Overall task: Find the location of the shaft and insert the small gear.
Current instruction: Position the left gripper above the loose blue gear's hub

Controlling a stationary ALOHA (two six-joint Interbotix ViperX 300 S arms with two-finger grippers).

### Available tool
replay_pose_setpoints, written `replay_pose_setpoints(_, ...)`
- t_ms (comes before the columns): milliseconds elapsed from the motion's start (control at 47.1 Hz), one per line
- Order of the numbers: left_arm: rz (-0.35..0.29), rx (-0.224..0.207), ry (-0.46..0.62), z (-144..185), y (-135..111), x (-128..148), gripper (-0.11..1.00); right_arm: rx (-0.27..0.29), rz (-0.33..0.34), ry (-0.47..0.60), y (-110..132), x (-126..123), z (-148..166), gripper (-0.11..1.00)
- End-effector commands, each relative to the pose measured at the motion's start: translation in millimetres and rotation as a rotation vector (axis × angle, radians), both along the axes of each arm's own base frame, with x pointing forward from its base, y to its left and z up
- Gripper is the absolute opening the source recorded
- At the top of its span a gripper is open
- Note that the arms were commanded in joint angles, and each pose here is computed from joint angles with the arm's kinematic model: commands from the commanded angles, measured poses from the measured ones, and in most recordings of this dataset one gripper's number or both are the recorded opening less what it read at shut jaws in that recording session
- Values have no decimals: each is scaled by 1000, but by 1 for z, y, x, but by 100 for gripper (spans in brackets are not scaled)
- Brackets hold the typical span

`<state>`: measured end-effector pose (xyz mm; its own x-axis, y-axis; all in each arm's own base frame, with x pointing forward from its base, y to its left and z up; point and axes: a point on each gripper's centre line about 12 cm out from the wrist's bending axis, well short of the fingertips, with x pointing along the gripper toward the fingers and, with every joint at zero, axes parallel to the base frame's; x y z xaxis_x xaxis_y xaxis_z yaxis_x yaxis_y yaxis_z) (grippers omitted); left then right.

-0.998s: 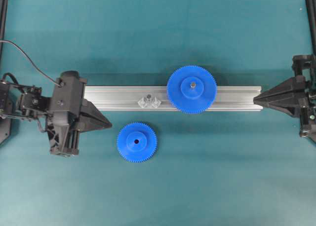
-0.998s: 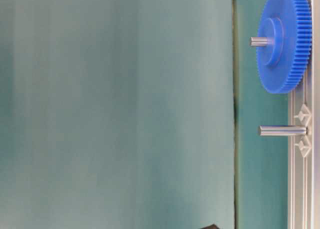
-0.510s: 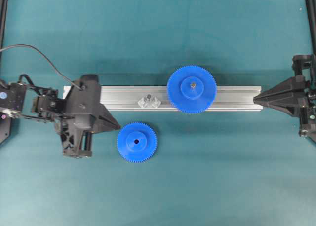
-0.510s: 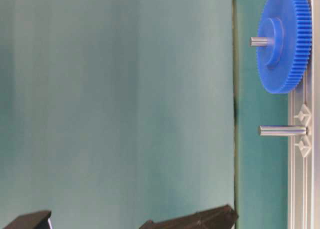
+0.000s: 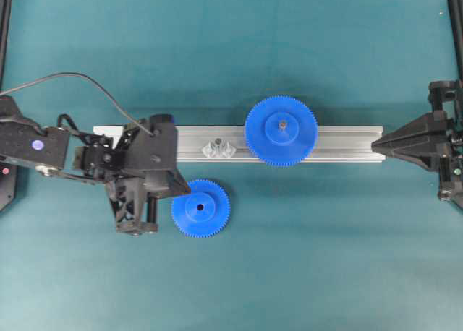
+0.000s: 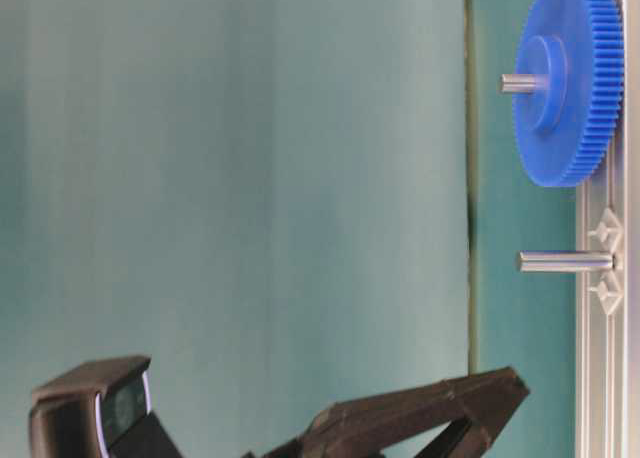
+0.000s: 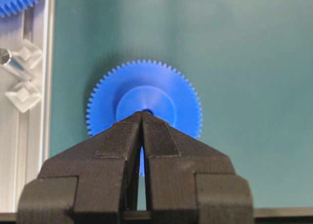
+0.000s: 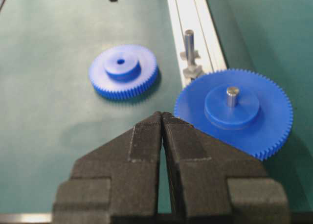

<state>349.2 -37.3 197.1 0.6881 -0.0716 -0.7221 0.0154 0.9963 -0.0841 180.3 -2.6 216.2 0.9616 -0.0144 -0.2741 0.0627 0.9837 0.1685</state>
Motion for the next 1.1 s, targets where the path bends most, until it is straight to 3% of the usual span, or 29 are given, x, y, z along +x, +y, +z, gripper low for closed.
replay_pose_setpoints(0,-4,-2,-23,11,-2,7,1,10,-6,-8,-1,2,3,5)
replay_pose_setpoints(1083,-12,47,320,-27,-7,46,1,52,-34,8,-3,-1,-4,5)
